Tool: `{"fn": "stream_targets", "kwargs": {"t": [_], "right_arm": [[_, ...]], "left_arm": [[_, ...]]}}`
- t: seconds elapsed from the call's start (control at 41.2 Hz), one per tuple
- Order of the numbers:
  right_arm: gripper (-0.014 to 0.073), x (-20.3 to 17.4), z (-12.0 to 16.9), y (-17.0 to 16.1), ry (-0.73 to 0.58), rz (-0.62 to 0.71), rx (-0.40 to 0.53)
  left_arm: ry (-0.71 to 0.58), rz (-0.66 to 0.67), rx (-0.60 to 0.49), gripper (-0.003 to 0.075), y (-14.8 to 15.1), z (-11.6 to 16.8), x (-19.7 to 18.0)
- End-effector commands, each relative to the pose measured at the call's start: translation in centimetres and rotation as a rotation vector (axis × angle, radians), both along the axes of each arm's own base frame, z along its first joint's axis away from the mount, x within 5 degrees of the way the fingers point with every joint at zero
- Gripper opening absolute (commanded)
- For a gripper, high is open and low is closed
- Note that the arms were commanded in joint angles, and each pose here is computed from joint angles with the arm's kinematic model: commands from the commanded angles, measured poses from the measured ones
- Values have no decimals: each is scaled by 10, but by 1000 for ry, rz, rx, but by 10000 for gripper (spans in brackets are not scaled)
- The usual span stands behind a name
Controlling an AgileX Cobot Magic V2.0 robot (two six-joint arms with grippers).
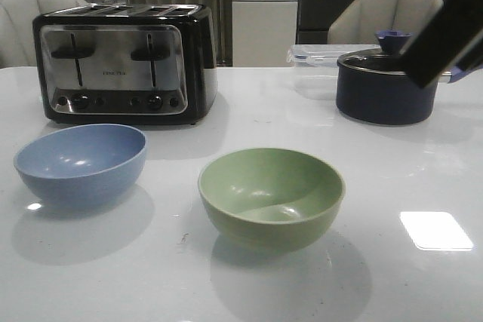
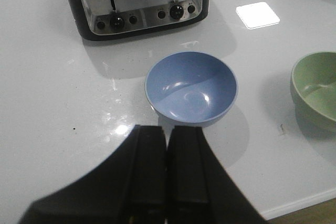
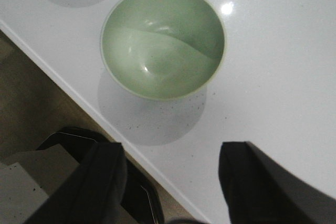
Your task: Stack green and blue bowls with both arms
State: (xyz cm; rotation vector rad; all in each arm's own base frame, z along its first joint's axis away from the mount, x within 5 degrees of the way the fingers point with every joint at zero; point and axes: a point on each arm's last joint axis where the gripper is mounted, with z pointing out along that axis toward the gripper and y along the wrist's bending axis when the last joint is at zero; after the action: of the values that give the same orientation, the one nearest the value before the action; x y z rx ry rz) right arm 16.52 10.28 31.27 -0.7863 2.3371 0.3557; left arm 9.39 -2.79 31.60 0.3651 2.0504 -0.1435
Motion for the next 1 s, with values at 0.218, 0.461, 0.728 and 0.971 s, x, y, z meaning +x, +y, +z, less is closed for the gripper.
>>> {"fn": "stream_targets", "kwargs": {"t": [0.218,0.461,0.728,0.971], "right_arm": [[499,-51,3,-33,-150,-77,75],[499,-65,0,-40,-186,-78,96],[499,-65,-1,-40,-181,-77,93],[499,-65,-1,-40,-181,-77,93]], "left_arm": [[-96,-6,-39,93,-2,17,4],[-96,-6,-39,93,-2,17,4],[-137,-4,-51,93,-3,21,6],[-172,-3,-61,93,-3,24,7]]}}
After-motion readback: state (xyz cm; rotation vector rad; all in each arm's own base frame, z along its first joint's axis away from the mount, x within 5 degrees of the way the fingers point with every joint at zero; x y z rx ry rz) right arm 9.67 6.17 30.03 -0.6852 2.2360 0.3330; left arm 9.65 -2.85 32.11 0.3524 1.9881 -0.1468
